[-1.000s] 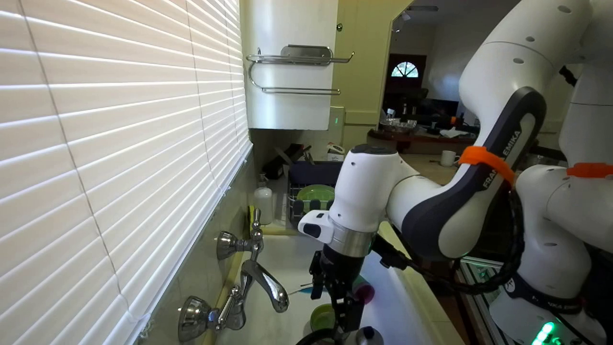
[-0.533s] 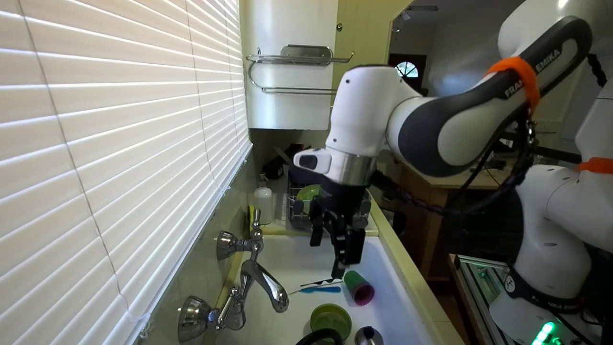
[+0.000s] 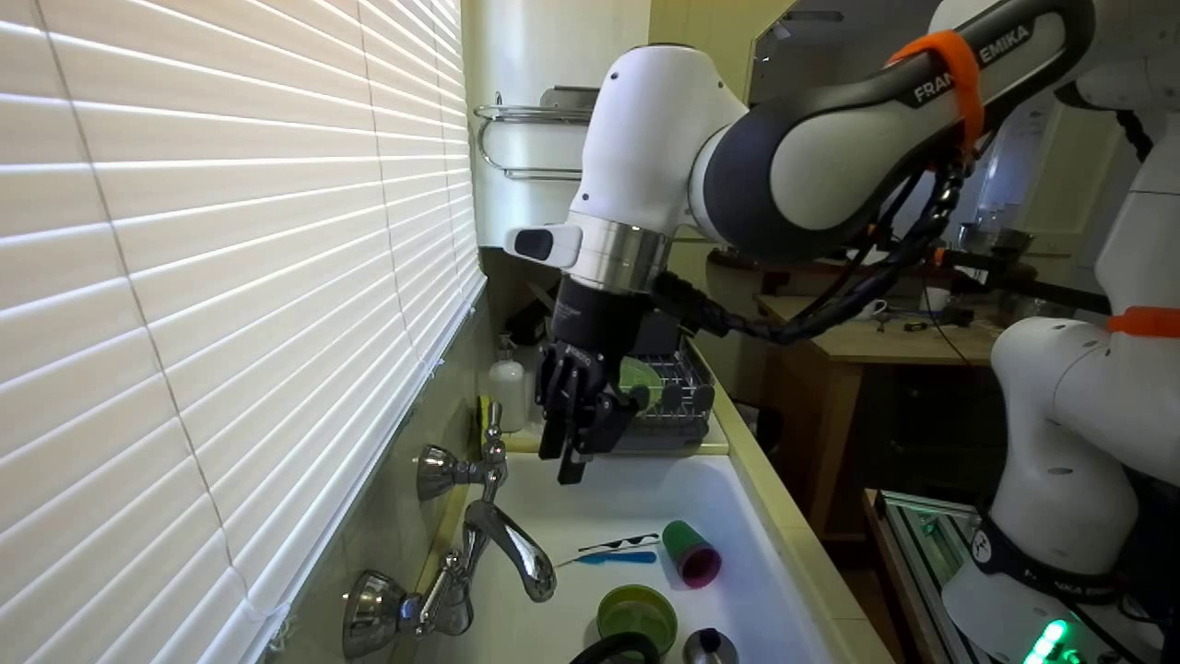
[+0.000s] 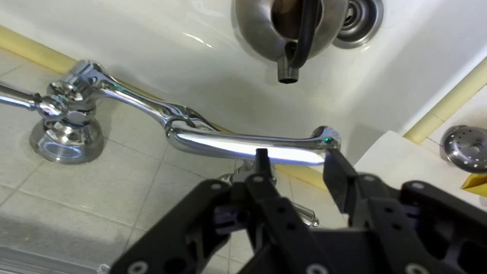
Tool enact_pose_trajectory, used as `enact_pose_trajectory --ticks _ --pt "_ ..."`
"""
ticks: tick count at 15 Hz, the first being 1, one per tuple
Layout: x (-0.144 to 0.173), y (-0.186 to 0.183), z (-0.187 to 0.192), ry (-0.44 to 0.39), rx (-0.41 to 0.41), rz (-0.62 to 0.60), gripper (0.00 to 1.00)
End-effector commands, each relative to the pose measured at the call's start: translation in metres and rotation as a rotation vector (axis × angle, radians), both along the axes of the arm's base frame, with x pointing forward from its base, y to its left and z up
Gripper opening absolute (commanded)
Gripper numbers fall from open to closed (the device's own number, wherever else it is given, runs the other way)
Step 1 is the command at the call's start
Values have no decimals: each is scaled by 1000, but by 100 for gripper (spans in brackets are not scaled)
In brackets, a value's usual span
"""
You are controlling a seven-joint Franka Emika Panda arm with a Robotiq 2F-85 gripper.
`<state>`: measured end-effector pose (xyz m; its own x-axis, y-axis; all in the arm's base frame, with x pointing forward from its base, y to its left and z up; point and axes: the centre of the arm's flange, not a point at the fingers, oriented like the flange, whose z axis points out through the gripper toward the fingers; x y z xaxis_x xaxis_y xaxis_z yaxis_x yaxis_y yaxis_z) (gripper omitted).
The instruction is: Push the faucet nozzle to the left and move the kettle to the left of the sink as well
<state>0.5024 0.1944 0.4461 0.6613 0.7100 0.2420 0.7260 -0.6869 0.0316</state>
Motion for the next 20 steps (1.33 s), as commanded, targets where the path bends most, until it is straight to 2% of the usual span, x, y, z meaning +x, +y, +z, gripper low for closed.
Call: enact_pose_trajectory --ticks 1,2,3,10,20 --pt "22 11 -19 30 57 55 11" --pt "24 13 -25 29 64 60 2" --pt "26 15 -30 20 77 63 0" --pt "32 27 -60 -29 155 68 0" --pt "24 25 -67 51 151 83 0"
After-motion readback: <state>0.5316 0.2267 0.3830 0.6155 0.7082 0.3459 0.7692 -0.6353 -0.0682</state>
